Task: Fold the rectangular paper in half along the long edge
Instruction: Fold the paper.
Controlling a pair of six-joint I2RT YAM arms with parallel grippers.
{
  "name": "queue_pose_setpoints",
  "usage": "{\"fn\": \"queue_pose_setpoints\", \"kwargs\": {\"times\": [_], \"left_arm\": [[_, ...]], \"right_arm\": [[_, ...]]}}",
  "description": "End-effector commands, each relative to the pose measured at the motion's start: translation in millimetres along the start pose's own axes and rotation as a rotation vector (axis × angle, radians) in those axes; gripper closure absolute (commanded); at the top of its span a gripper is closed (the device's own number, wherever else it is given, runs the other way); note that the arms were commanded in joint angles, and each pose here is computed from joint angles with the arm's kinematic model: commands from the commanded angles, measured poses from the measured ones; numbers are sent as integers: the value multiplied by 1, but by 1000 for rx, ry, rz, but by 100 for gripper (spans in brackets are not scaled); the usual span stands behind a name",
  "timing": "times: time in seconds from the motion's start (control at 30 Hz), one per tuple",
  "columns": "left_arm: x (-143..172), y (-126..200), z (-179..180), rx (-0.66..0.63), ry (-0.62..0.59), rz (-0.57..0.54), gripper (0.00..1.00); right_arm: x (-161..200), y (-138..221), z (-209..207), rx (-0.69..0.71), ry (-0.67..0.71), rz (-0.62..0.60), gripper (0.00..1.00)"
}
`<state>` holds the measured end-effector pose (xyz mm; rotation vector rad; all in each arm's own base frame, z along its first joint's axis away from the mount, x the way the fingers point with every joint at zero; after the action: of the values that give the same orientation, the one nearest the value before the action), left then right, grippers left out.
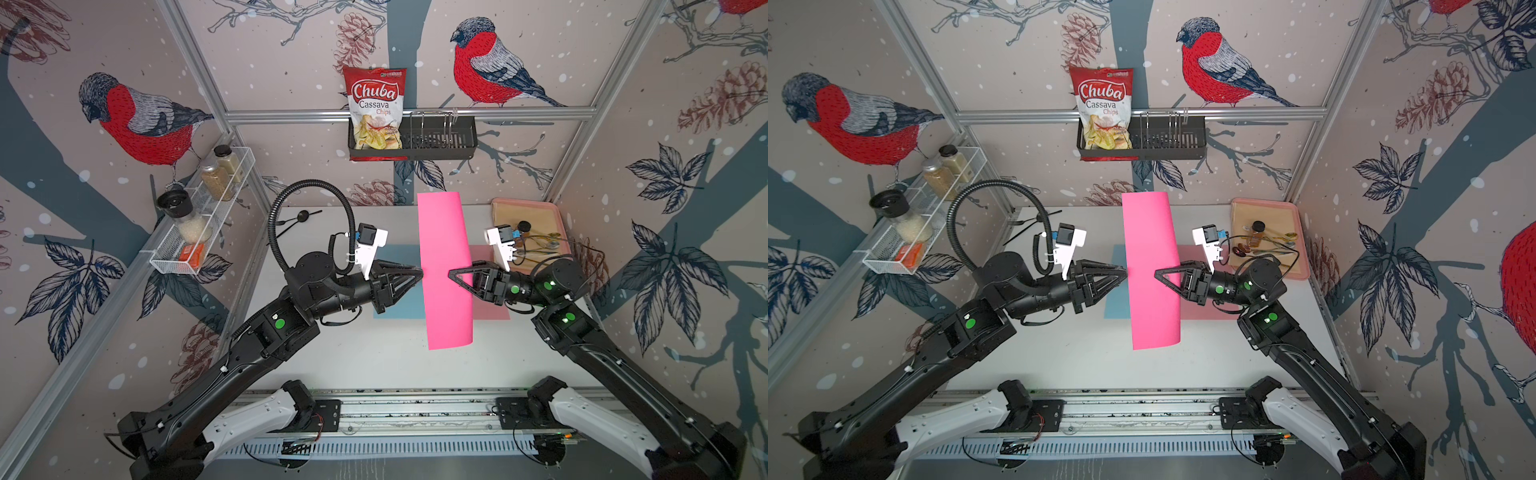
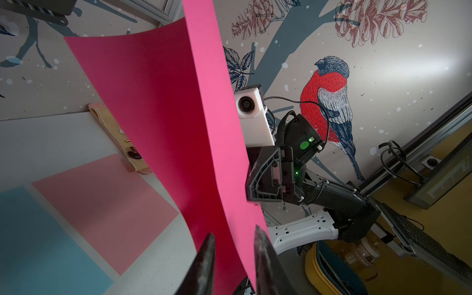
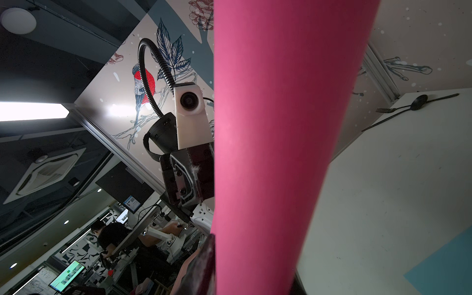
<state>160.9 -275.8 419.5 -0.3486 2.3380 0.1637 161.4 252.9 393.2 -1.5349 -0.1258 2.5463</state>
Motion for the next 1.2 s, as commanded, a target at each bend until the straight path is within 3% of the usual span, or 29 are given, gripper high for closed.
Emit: {"fn": "queue_pose_setpoints", "kwargs": {"times": [0.0, 0.27, 0.53, 0.9, 1.17], "left_arm": [[-3, -3, -10, 61, -4, -7, 71], [1, -12, -11, 111, 22, 9, 72], [2, -17, -13, 140, 30, 22, 100], [6, -22, -13, 150, 37, 36, 100], [9, -28, -14, 159, 41, 46, 100]], "right_arm": [[-10, 0, 7, -20, 39, -29, 68], [-10, 0, 9, -30, 38, -39, 68], [-9, -2, 10, -48, 28, -45, 65], [-10, -5, 11, -63, 23, -50, 52], [-8, -8, 10, -73, 20, -52, 48]]}}
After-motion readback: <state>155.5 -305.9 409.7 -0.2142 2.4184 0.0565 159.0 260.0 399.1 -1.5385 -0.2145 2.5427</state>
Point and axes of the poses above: each gripper's point midway between its finger pads, its own y axis back along the fingers, its own z axis along the line the jaws close on, x = y × z, the point moved 1 cm from there along y, back along the fingers, and after that the axes turned 13 degrees about y, right-handed, at the moved point
